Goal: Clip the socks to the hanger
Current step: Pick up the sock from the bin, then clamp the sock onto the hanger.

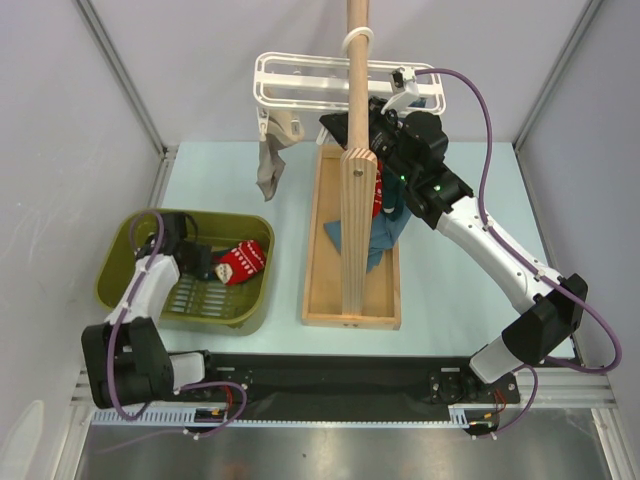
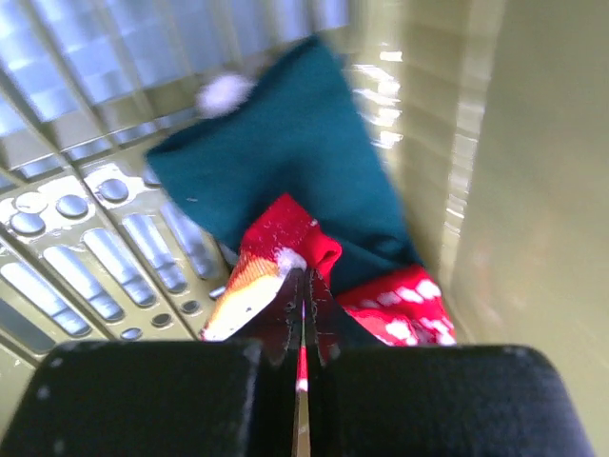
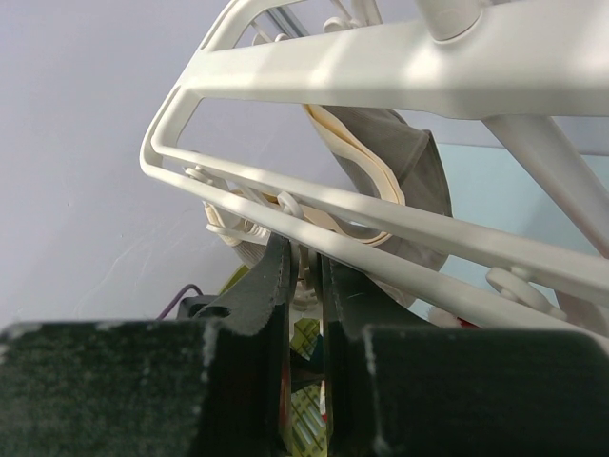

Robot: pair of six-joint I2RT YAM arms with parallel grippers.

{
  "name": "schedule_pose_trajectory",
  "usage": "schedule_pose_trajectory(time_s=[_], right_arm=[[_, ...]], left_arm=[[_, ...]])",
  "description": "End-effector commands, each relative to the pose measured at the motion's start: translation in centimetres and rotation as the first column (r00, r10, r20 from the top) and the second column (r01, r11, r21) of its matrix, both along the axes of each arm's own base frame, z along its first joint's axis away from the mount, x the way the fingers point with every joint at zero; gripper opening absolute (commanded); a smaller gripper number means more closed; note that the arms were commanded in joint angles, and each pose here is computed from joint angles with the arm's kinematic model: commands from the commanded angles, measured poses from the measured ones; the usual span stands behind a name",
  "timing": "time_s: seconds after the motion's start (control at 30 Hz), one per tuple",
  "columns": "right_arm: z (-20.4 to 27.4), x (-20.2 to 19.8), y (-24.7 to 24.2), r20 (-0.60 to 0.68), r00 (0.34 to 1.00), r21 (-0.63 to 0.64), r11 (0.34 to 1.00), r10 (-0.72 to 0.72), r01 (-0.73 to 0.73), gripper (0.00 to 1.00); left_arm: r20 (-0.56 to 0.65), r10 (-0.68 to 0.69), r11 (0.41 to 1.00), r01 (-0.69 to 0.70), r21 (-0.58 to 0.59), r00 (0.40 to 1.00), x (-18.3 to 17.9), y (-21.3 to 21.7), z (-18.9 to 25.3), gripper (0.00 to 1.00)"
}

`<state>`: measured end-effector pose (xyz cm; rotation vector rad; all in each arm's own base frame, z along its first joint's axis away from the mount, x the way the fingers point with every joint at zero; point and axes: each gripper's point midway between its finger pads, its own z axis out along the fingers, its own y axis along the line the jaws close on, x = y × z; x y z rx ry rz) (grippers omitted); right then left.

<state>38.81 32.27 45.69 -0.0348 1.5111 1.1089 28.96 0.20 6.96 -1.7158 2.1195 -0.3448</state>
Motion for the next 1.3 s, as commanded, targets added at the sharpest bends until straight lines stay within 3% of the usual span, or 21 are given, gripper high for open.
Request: schedule_pose_trajectory(time_s=[0.0, 0.13, 0.17, 0.27, 0.3, 0.33, 0.37, 0.47, 0.53, 0.6, 0.67, 0.73, 0.83, 0.9, 0.93, 0.97, 1.03, 1.13, 1.23, 1.27], right_arm=[[-0.1, -0.7, -0.7, -0.01, 1.0, -0.022, 1.0, 0.001, -0.001, 0.0], [-0.3, -0.6, -0.6, -0.012, 1.0, -0.024, 1.0, -0.001, 0.001, 0.0], [-0.2, -0.6, -0.5, -0.011, 1.0, -0.023, 1.0, 0.001, -0.001, 0.0], [-0.2, -0.6, -0.2, -0.016, 1.0, -0.013, 1.0, 0.013, -0.013, 0.0], [-0.1, -0.7, -0.1, -0.011, 1.0, -0.012, 1.0, 0.017, -0.018, 0.0], [-0.2, -0.7, 0.0, -0.013, 1.0, -0.014, 1.0, 0.02, -0.021, 0.0], [-0.4, -0.6, 0.0, -0.016, 1.0, -0.019, 1.0, 0.019, -0.019, 0.0], [-0.5, -0.6, -0.1, -0.018, 1.0, -0.026, 1.0, 0.015, -0.015, 0.0], [-0.4, -0.7, -0.3, -0.015, 1.0, -0.028, 1.0, 0.013, -0.013, 0.0], [-0.4, -0.7, -0.3, -0.014, 1.0, -0.029, 0.999, 0.014, -0.014, 0.0], [-0.3, -0.7, -0.2, -0.014, 1.0, -0.029, 0.999, 0.016, -0.016, 0.0], [-0.2, -0.8, -0.2, -0.011, 1.0, -0.028, 0.999, 0.022, -0.022, 0.0], [-0.3, -0.8, 0.0, -0.012, 1.0, -0.031, 0.999, 0.028, -0.028, 0.0], [-0.4, -0.8, 0.0, -0.014, 1.0, -0.036, 0.999, 0.027, -0.028, 0.0], [-0.4, -0.8, 0.1, -0.013, 0.999, -0.038, 0.999, 0.034, -0.035, 0.0], [-0.3, -0.8, 0.1, -0.009, 0.999, -0.04, 0.999, 0.036, -0.036, 0.0], [-0.1, -0.9, 0.2, -0.008, 0.999, -0.042, 0.998, 0.042, -0.042, 0.0], [-0.1, -0.9, 0.1, -0.013, 0.999, -0.045, 0.998, 0.035, -0.036, 0.0], [-0.3, -0.8, 0.1, -0.017, 0.999, -0.05, 0.998, 0.033, -0.034, 0.0], [-0.2, -0.8, 0.1, -0.015, 0.999, -0.049, 0.998, 0.032, -0.033, 0.0]], left_arm=[[0.216, -0.092, 0.991, 0.067, 0.119, 0.972, 2.1, 1.1, 5.5, 0.0], [0.43, -0.288, 0.925, 0.132, 0.357, 0.856, 2.1, 1.7, 12.4, 0.0], [0.501, -0.33, 0.909, 0.125, 0.398, 0.8, 1.5, 1.3, 14.9, 0.0], [0.569, -0.486, 0.853, 0.217, 0.476, 0.663, 0.8, -1.0, 18.4, 0.0], [0.571, -0.549, 0.819, 0.256, 0.513, 0.61, 0.6, -1.7, 19.1, 0.0], [0.604, -0.615, 0.786, 0.332, 0.521, 0.507, 0.3, -3.8, 20.3, 0.0], [0.614, -0.637, 0.77, 0.353, 0.532, 0.466, 0.1, -4.4, 21.2, 0.0], [0.655, -0.707, 0.698, 0.411, 0.587, 0.265, -1.1, -7.3, 24.0, 0.0], [0.649, -0.744, 0.646, 0.418, 0.639, 0.157, -1.9, -8.7, 25.9, 0.0], [0.632, -0.775, 0.571, 0.428, 0.7, 0.001, -2.9, -10.8, 28.2, 0.0], [0.615, -0.771, 0.493, 0.459, 0.739, -0.162, -4.1, -13.3, 29.6, 0.0], [0.55, -0.751, 0.375, 0.449, 0.811, -0.365, -6.3, -16.1, 31.4, 0.0], [0.438, -0.744, 0.238, 0.412, 0.879, -0.504, -7.9, -18.1, 32.3, 0.0], [0.403, -0.708, 0.198, 0.386, 0.901, -0.58, -8.8, -18.8, 33.2, 0.0], [0.369, -0.655, 0.162, 0.355, 0.921, -0.66, -9.9, -19.5, 33.8, 0.0], [0.369, -0.658, 0.167, 0.351, 0.921, -0.657, -9.7, -19.6, 34.5, 0.0], [0.412, -0.714, 0.217, 0.38, 0.899, -0.566, -7.1, -19.3, 34.4, 0.0], [0.452, -0.73, 0.265, 0.398, 0.878, -0.512, -5.5, -19.7, 34.6, 0.0], [0.438, -0.74, 0.278, 0.361, 0.89, -0.51, -4.5, -20.9, 35.4, 0.0], [0.448, -0.772, 0.293, 0.374, 0.88, -0.451, -3.4, -20.7, 34.9, 0.0]])
